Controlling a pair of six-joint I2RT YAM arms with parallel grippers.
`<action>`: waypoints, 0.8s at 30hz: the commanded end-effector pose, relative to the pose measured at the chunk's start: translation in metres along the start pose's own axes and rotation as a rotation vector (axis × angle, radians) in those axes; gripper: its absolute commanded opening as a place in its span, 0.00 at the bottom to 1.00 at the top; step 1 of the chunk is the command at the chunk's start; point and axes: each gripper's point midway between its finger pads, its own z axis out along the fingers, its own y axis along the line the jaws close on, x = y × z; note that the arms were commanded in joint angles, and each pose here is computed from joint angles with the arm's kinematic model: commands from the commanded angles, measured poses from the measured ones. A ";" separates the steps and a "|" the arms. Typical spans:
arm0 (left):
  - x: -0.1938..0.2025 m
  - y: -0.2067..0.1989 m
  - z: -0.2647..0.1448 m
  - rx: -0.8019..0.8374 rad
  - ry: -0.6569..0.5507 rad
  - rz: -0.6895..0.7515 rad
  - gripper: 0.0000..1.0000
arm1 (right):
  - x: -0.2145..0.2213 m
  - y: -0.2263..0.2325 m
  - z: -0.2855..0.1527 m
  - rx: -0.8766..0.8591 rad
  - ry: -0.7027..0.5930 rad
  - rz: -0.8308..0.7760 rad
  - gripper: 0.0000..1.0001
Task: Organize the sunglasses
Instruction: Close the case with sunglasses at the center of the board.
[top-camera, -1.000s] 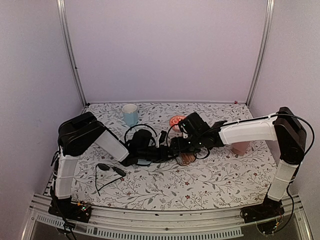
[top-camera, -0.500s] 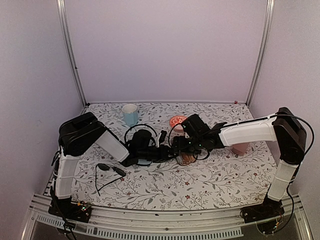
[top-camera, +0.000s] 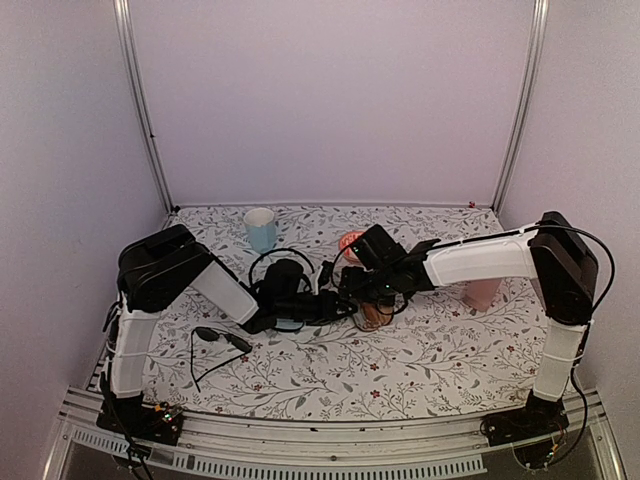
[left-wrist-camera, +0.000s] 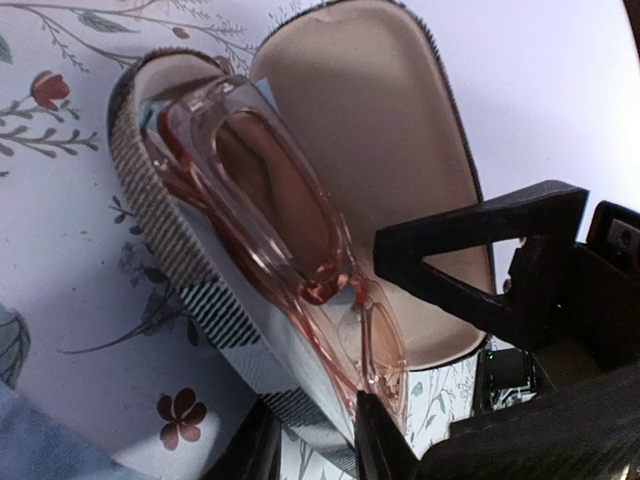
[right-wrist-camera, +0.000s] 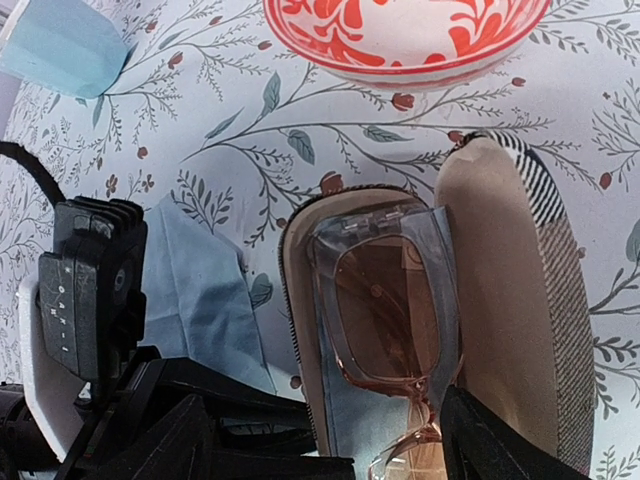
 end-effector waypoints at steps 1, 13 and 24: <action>0.023 0.007 0.006 -0.004 0.052 -0.004 0.25 | 0.007 0.001 0.001 0.030 0.013 0.016 0.81; 0.026 0.012 0.003 -0.013 0.040 -0.006 0.25 | 0.014 -0.008 0.006 0.086 0.037 0.040 0.84; 0.027 0.014 0.004 -0.012 0.040 -0.005 0.24 | 0.016 -0.002 0.015 0.083 0.059 0.019 0.84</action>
